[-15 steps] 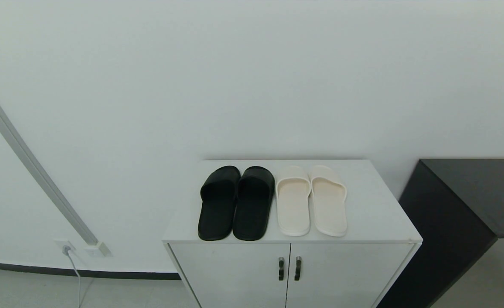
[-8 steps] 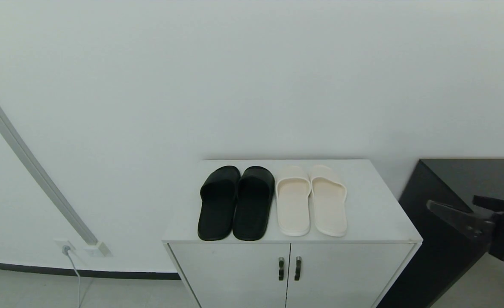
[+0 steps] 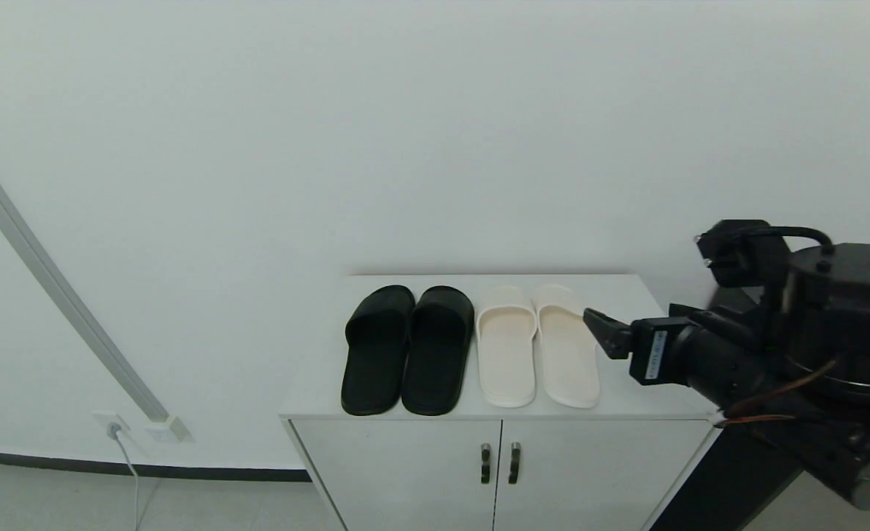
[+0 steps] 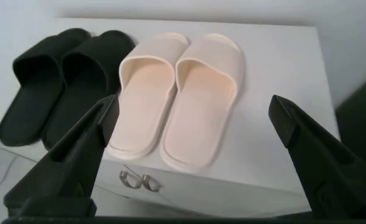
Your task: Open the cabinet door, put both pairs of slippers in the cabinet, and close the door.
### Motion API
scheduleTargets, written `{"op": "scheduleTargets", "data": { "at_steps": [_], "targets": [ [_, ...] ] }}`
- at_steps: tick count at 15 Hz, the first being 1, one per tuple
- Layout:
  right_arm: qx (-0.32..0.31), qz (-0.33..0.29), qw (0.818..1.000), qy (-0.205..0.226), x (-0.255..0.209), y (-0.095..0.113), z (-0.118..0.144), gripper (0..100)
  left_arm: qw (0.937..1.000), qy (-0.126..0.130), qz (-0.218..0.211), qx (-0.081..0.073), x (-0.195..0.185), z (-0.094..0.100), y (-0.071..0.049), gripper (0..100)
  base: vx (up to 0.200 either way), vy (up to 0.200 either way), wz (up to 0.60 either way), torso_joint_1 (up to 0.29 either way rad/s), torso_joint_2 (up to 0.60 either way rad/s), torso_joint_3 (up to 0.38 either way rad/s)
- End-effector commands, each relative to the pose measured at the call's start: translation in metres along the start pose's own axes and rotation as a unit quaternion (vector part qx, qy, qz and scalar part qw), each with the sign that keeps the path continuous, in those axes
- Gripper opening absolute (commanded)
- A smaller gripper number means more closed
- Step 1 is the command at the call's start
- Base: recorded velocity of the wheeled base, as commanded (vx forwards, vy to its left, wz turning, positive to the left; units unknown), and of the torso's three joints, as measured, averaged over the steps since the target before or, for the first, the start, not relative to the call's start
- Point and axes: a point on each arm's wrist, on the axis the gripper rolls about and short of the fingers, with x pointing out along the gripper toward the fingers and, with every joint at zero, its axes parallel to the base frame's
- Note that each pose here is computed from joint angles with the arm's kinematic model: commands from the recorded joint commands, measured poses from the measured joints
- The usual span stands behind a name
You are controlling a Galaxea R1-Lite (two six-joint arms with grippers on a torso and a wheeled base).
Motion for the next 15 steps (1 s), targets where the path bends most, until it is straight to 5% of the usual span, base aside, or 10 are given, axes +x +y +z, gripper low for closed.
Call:
{"op": "scheduleTargets", "data": {
  "at_steps": [1, 6, 15],
  "targets": [
    [-0.020, -0.015, 0.999, 0.023, 0.033, 0.022, -0.023, 100, 1.0000, 0.001, 0.000, -0.001, 0.000, 0.000, 0.000, 0, 0.000, 0.000, 0.00, 0.000, 0.00, 0.000],
    [-0.027, -0.047, 0.998, 0.014, 0.072, 0.054, -0.057, 100, 1.0000, 0.001, 0.000, -0.001, 0.000, 0.000, 0.000, 0, 0.000, 0.000, 0.00, 0.000, 0.00, 0.000],
    [-0.009, -0.091, 0.996, -0.003, 0.147, 0.055, -0.093, 100, 1.0000, 0.001, -0.001, -0.001, 0.000, 0.000, 0.000, 0, 0.000, 0.000, 0.00, 0.000, 0.00, 0.000]
  ]
}}
